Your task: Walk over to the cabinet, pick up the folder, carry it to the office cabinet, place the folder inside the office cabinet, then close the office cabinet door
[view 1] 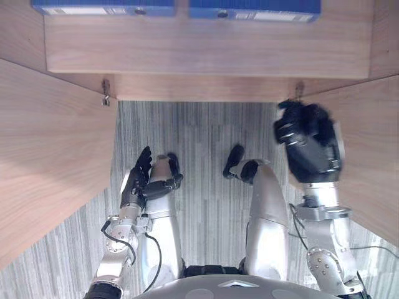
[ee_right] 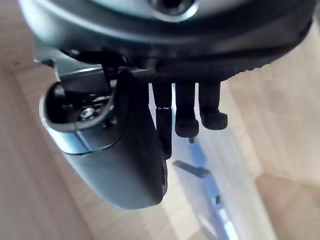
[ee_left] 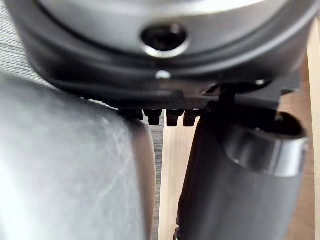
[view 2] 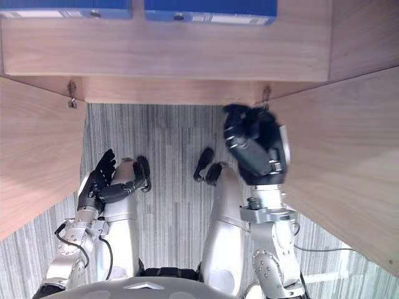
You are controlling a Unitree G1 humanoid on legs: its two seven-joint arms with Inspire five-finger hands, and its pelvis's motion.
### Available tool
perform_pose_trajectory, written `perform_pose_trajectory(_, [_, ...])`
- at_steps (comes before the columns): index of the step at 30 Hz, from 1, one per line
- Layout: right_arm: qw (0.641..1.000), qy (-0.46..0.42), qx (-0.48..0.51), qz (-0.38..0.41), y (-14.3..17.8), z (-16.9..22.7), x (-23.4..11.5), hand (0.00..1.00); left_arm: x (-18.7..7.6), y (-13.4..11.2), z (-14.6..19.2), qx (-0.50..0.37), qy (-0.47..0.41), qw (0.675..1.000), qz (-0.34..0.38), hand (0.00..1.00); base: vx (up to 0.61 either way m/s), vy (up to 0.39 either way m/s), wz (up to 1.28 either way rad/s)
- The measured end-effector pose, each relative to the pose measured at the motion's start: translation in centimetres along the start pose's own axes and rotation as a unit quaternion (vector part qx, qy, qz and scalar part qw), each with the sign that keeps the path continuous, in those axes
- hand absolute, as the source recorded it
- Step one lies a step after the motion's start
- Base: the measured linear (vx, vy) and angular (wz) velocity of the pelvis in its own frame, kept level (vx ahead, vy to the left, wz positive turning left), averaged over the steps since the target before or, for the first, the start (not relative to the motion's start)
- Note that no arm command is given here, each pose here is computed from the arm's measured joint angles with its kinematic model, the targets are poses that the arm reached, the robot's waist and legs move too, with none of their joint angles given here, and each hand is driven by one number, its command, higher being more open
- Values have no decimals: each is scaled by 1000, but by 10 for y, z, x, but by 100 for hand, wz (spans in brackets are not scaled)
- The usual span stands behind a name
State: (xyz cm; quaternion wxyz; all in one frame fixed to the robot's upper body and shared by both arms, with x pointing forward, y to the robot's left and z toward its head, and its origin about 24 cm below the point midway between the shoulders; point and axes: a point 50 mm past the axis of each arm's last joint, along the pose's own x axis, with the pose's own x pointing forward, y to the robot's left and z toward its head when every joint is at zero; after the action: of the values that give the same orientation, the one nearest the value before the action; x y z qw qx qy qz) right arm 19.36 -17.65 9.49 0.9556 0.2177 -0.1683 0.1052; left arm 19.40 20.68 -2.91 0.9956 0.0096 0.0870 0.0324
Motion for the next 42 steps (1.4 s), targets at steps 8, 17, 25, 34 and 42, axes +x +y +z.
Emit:
perform_pose_trajectory(8, [961, 261, -82, -48, -45, -71, -68, 0, -17, 28, -49, 53, 122, 991, 16, 100, 101, 30, 2])
perform_pose_trajectory(17, [883, 441, -154, -52, -68, -124, -125, 0, -43, 31, -86, 96, 225, 970, -3, 100, 115, -11, 10])
perform_pose_trajectory(25, [808, 558, -168, -86, -69, -166, -165, 0, -64, 24, -113, 85, 299, 950, 3, 100, 133, -73, 8])
perform_pose_trajectory(34, [708, 640, -153, -256, -86, -171, -221, 0, -93, 19, -142, 61, 393, 916, 53, 100, 45, -12, 4])
perform_pose_trajectory(42, [689, 650, -129, -294, -84, -171, -235, 100, -114, 22, -153, 56, 438, 895, 65, 100, 11, 35, -2])
